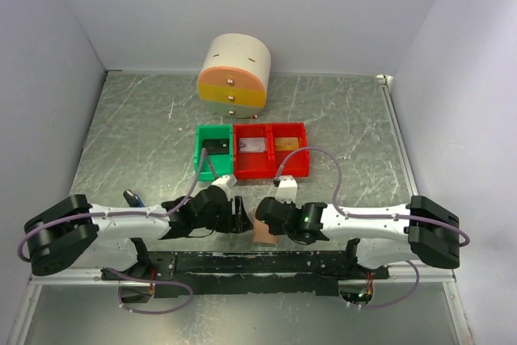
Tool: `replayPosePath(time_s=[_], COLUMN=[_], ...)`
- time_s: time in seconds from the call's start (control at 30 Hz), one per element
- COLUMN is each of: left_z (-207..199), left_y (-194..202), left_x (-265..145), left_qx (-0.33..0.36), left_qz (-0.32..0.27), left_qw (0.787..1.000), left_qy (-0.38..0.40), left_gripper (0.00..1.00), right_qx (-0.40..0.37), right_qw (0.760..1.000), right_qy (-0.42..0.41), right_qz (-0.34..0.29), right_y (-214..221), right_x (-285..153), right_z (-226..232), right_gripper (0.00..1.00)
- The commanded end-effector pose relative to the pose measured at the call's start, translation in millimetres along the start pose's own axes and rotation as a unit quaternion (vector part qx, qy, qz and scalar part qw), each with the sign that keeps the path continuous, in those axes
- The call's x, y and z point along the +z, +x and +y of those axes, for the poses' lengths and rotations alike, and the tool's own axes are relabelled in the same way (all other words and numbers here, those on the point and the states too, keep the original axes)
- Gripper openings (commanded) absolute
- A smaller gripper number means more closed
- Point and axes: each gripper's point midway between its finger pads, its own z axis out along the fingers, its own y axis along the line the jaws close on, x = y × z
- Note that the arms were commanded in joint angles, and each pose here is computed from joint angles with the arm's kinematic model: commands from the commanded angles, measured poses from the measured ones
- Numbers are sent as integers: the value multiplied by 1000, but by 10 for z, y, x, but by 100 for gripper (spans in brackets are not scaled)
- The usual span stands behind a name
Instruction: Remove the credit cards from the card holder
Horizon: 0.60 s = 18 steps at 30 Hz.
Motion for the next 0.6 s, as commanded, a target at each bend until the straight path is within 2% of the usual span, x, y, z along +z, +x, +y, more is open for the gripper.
replayPosePath(time_s=[0.0, 0.2, 0.33, 0.47, 0.57], left_z=[-184, -96, 15, 122, 129], left_y=[-44, 18, 54, 62, 53], left_x=[115, 280, 326, 318, 312], left_qx=[16, 26, 28, 33, 40], left_qz=[-7, -3, 0, 1, 1], left_qw=[1000, 997, 994, 990, 990], left_qy=[3, -66, -106, -135, -138], left_gripper=[71, 63, 59, 57, 57], right_qx=[26, 50, 55, 53, 50], right_qw=[1000, 997, 998, 998, 997], right_qy=[-12, -52, -38, 23, 53], right_qz=[2, 11, 5, -1, 4], right_y=[11, 27, -14, -80, -82], right_x=[-22, -19, -42, -80, -96], right_z=[-34, -13, -105, -373, -509], right_gripper=[7, 8, 9, 15, 24])
